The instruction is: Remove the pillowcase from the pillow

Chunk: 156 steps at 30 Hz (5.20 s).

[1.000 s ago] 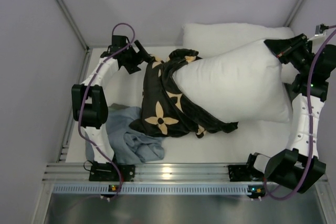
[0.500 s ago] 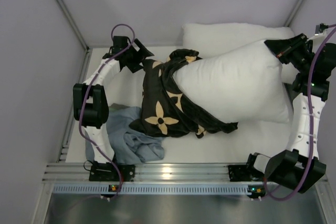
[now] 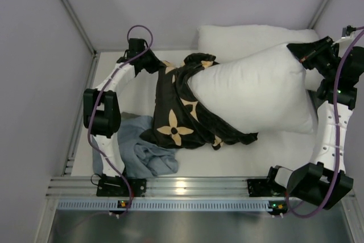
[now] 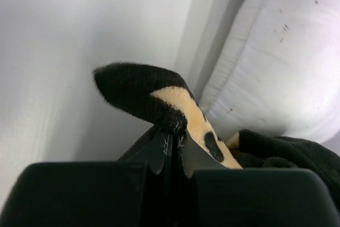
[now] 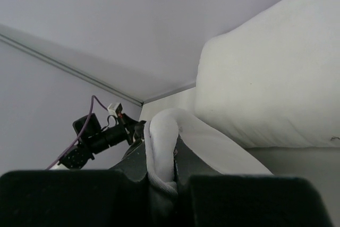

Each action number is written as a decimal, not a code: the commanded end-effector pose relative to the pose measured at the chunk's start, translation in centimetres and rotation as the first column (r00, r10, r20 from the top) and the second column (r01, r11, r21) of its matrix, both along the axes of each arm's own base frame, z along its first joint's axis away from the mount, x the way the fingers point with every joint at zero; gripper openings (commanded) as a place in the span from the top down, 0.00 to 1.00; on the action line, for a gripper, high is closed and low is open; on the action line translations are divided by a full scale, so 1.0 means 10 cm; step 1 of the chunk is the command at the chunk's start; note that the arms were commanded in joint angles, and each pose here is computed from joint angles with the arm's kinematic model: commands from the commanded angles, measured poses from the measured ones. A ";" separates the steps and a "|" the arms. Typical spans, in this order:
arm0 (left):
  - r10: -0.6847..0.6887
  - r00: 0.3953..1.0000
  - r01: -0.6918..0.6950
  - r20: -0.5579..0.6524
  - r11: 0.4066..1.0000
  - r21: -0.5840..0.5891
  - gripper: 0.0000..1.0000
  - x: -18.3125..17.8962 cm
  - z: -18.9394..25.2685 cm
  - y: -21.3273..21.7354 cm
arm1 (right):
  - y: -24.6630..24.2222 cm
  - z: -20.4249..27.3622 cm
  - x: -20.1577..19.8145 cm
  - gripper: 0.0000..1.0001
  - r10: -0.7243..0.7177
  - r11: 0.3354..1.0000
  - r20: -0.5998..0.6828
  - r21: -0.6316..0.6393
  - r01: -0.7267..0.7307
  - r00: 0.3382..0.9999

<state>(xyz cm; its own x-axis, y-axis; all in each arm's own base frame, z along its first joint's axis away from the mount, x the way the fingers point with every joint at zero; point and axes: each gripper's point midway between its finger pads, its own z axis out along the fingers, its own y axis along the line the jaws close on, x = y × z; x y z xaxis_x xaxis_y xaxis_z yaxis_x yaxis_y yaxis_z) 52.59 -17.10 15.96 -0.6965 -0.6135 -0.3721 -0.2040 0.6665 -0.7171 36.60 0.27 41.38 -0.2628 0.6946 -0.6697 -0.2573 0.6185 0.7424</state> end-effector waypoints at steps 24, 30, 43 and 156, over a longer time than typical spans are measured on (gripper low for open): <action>0.419 0.660 -0.731 0.624 0.551 0.403 1.00 -2.69 2.98 2.30 | -0.63 0.26 0.06 1.00 -0.302 0.952 0.054 -0.037 0.304 0.952; 0.442 0.587 -0.803 0.678 0.428 0.415 1.00 -3.05 3.33 2.55 | -1.06 0.12 0.07 1.00 -0.416 0.909 0.006 -0.041 0.416 0.910; 0.493 0.382 -0.916 0.782 0.315 0.249 1.00 -3.82 4.09 2.81 | -1.58 0.00 0.01 1.00 -0.545 0.838 -0.049 -0.032 0.544 0.837; -0.456 0.887 0.458 -0.074 0.889 0.019 1.00 -2.95 -0.05 -0.44 | -1.23 -0.69 0.11 1.00 -0.527 0.849 -0.216 -0.160 0.503 0.822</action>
<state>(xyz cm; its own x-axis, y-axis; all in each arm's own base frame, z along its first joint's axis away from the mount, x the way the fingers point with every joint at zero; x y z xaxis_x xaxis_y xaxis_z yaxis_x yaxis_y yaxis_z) 25.63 -19.73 15.21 -0.8934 -0.1796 -0.4119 0.0883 0.8285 -0.5530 38.18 -12.52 31.47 -0.0876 0.7390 -0.6679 0.3637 0.6479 0.6692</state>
